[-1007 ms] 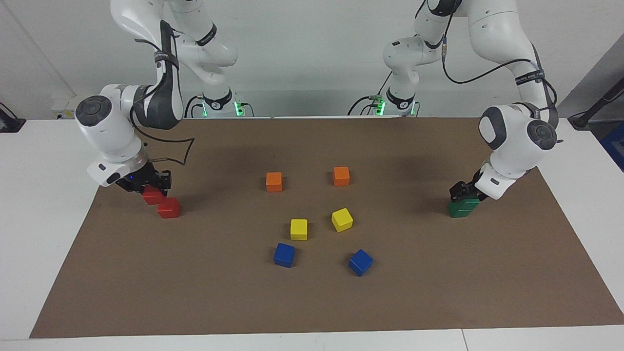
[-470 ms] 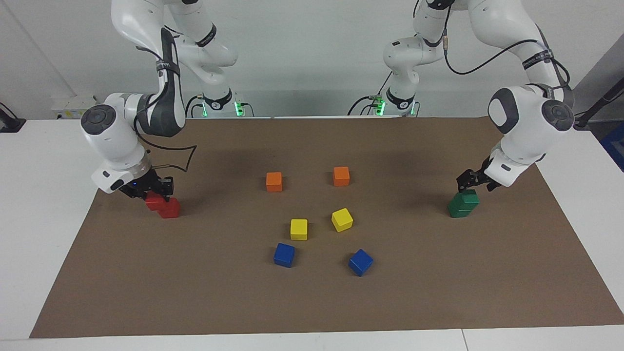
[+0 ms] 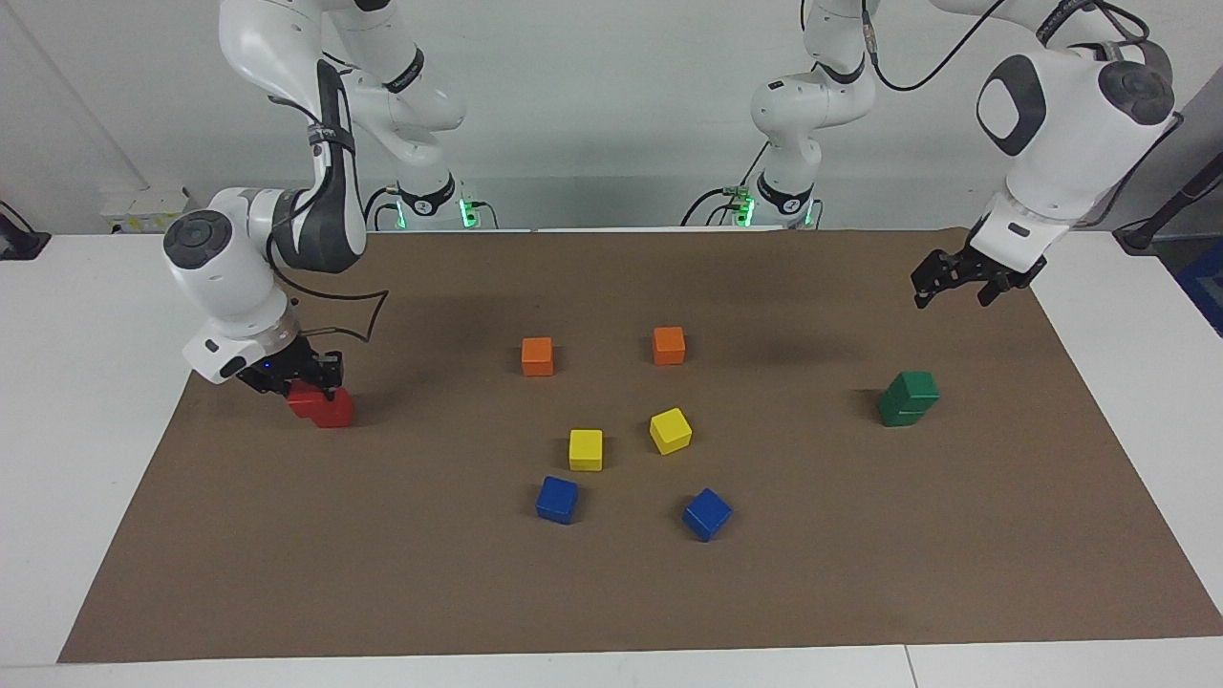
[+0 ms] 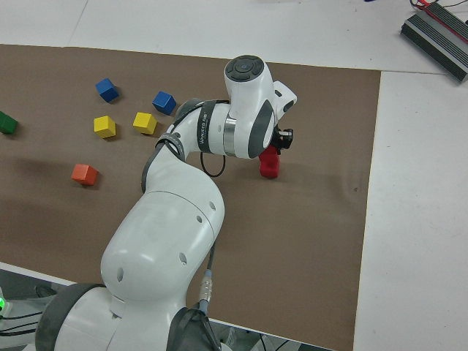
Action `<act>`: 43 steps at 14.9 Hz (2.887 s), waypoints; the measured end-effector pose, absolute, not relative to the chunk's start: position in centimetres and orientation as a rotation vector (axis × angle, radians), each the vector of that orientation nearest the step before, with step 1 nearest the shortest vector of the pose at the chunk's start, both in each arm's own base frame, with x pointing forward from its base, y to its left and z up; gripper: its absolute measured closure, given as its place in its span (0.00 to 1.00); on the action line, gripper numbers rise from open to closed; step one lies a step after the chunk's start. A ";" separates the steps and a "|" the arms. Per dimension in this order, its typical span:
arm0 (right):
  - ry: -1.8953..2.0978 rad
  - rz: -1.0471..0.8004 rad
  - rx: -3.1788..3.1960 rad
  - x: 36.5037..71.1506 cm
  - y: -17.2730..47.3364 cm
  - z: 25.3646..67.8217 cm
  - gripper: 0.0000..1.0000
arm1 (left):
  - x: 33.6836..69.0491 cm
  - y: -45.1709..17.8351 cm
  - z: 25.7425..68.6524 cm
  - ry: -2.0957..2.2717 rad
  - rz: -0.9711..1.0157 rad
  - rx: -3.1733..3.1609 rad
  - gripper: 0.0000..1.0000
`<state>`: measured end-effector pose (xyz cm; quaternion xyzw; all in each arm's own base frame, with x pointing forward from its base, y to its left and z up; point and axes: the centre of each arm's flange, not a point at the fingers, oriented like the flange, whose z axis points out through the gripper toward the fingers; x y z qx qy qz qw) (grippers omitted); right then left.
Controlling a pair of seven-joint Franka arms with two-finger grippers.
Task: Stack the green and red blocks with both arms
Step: 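Lower the second red block onto the placed red with the right gripper, then release the red block and lift the right gripper away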
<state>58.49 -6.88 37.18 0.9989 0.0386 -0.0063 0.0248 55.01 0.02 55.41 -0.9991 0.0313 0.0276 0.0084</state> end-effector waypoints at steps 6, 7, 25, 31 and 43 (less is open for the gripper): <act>0.112 -0.056 3.093 57.9 -6.7 36.1 0.45 | 54.9 -1.7 55.8 0.142 0.073 -3.127 0.00; 0.112 -0.066 3.094 57.7 -6.7 35.8 0.45 | 55.0 -2.0 56.1 0.150 0.066 -3.127 0.00; 0.035 -0.069 3.108 57.5 -7.0 35.7 0.45 | 54.5 -4.5 55.7 0.208 0.123 -3.138 0.00; 0.032 -0.067 3.108 57.5 -7.0 35.7 0.45 | 54.4 -6.7 56.1 0.270 0.109 -3.132 0.00; 0.032 -0.054 3.108 57.6 -7.0 35.8 0.45 | 54.8 -6.9 56.4 0.274 0.057 -3.134 0.00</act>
